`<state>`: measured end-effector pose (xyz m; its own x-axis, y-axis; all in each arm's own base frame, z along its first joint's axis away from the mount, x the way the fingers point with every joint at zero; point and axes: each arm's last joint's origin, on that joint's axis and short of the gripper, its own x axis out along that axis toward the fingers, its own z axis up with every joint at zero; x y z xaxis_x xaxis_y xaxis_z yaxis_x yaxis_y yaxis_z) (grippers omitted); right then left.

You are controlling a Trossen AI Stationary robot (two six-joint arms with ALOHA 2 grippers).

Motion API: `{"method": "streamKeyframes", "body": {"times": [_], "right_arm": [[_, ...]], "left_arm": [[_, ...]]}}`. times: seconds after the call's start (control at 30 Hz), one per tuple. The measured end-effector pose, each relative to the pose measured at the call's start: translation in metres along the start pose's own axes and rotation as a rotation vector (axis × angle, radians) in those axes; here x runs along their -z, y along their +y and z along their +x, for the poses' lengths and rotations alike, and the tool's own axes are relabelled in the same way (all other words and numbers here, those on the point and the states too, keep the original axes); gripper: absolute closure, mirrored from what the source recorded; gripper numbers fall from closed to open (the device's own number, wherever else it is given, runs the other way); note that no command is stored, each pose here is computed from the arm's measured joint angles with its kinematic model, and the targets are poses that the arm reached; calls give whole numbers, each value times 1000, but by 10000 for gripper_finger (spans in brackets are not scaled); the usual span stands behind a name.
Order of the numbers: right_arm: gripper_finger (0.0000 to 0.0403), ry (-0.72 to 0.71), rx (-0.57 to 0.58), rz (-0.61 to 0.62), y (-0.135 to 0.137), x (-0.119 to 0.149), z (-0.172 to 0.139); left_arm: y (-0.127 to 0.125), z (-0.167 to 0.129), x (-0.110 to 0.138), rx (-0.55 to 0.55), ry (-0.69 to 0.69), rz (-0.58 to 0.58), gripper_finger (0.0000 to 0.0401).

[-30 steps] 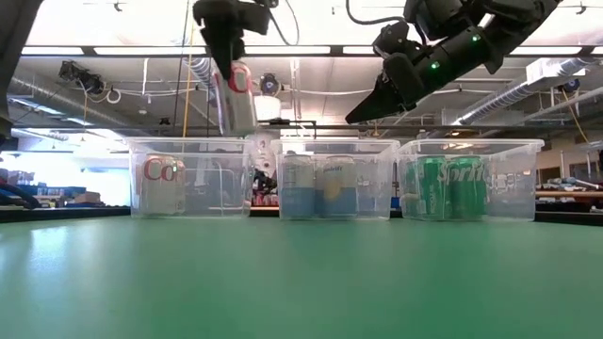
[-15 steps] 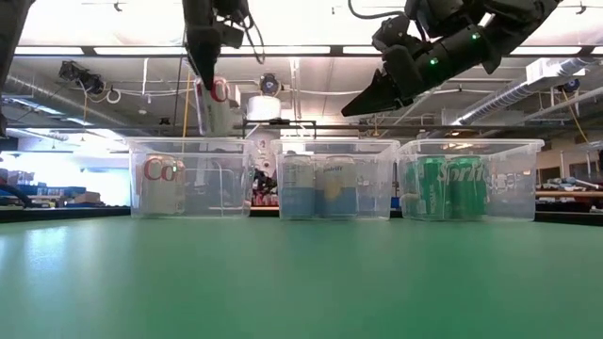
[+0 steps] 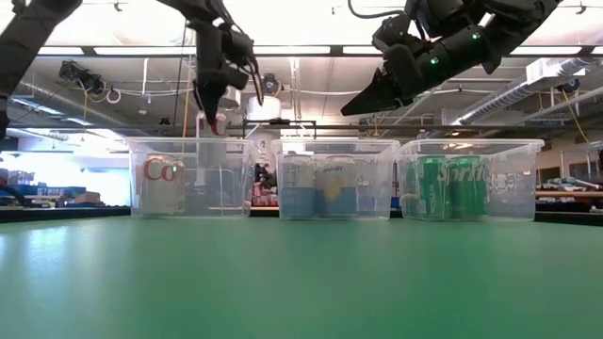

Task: Sort soda cans
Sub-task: Put the top red silver soda can into the left transparent bin

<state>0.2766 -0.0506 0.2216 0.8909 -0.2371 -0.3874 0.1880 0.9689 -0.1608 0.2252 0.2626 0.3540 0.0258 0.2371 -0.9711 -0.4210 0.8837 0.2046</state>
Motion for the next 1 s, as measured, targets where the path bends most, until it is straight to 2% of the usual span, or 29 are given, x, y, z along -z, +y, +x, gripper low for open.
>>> {"method": "streamKeyframes", "body": {"times": [0.2,0.47,0.8,1.0], "right_arm": [[402,-2,0,14,0,0,0],[402,1,-12,32,2,0,0],[403,-4,-48,17,13,-1,-1],[403,-5,-51,16,13,-1,-1]], "left_arm": [[9,28,-9,7,78,43,111],[21,52,-13,42,122,21,111],[23,69,-19,72,102,20,111],[21,93,-15,85,137,22,111]]}}
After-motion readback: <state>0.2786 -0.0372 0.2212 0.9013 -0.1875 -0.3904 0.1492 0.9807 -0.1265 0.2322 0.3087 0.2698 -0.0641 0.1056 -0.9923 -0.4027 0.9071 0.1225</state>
